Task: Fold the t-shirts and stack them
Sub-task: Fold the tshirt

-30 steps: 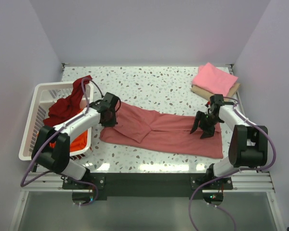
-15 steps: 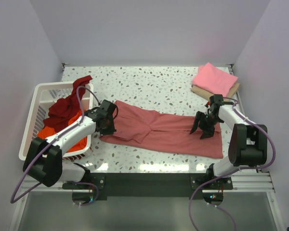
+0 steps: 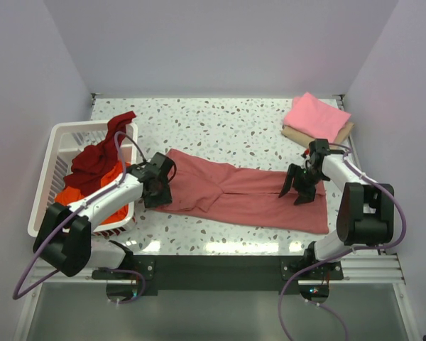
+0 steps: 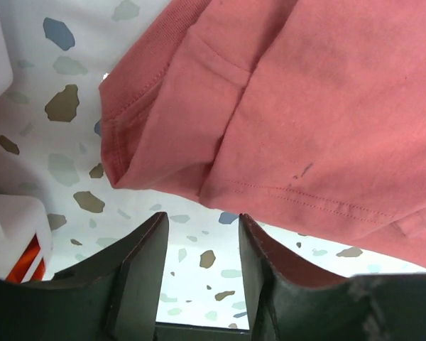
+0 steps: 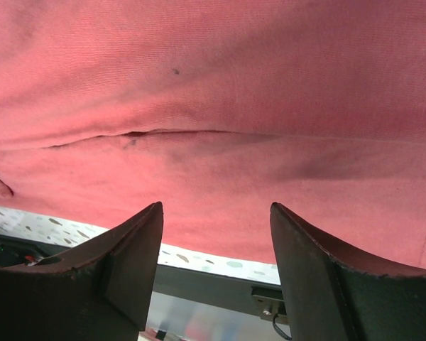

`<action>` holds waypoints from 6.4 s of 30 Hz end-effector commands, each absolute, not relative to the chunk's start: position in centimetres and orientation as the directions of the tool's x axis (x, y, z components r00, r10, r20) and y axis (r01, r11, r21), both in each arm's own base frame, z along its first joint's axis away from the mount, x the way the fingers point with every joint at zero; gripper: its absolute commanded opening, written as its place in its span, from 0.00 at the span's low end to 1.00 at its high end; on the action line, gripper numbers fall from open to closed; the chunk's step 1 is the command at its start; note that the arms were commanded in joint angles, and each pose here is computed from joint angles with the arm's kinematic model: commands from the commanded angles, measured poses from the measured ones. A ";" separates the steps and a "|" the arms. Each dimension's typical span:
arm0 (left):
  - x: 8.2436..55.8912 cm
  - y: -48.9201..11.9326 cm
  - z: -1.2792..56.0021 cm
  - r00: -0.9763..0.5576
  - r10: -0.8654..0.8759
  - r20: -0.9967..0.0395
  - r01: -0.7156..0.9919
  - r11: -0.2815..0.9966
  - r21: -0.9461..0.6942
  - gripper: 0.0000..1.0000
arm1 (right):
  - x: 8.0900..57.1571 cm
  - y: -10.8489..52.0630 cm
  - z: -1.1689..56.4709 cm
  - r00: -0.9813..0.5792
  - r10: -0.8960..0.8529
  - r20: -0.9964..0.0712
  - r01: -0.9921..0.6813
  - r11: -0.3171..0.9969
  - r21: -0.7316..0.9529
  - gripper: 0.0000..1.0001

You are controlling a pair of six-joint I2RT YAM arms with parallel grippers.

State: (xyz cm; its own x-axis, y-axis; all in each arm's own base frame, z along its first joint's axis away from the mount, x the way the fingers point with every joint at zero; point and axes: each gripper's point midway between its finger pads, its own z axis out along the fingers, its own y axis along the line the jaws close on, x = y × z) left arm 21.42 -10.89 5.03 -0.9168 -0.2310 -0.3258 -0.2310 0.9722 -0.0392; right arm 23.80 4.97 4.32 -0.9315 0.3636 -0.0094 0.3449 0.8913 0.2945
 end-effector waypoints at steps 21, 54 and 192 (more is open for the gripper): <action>27.1 -18.8 1.9 -0.944 -0.179 -0.275 -0.143 0.979 -0.146 0.57 | 30.3 3.7 5.8 -0.949 0.287 -0.129 0.245 0.931 0.269 0.72; 53.4 -19.8 -2.8 -0.867 -0.070 -0.494 -0.051 0.997 -0.051 0.54 | 22.7 11.1 1.9 -0.966 0.222 0.134 0.250 0.934 0.256 0.72; 17.8 -25.4 4.5 -0.952 -0.073 -0.297 0.041 0.932 -0.359 0.77 | 16.9 13.0 1.1 -0.973 0.229 -0.023 0.218 0.948 0.231 0.32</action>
State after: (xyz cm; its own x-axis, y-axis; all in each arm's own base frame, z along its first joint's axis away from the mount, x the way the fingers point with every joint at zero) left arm 17.43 -24.61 3.86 -0.9547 -0.0467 -0.2939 0.0620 0.9347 -0.3499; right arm 17.43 12.69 1.23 -0.9657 0.2547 -0.0495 0.2383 0.9462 0.2190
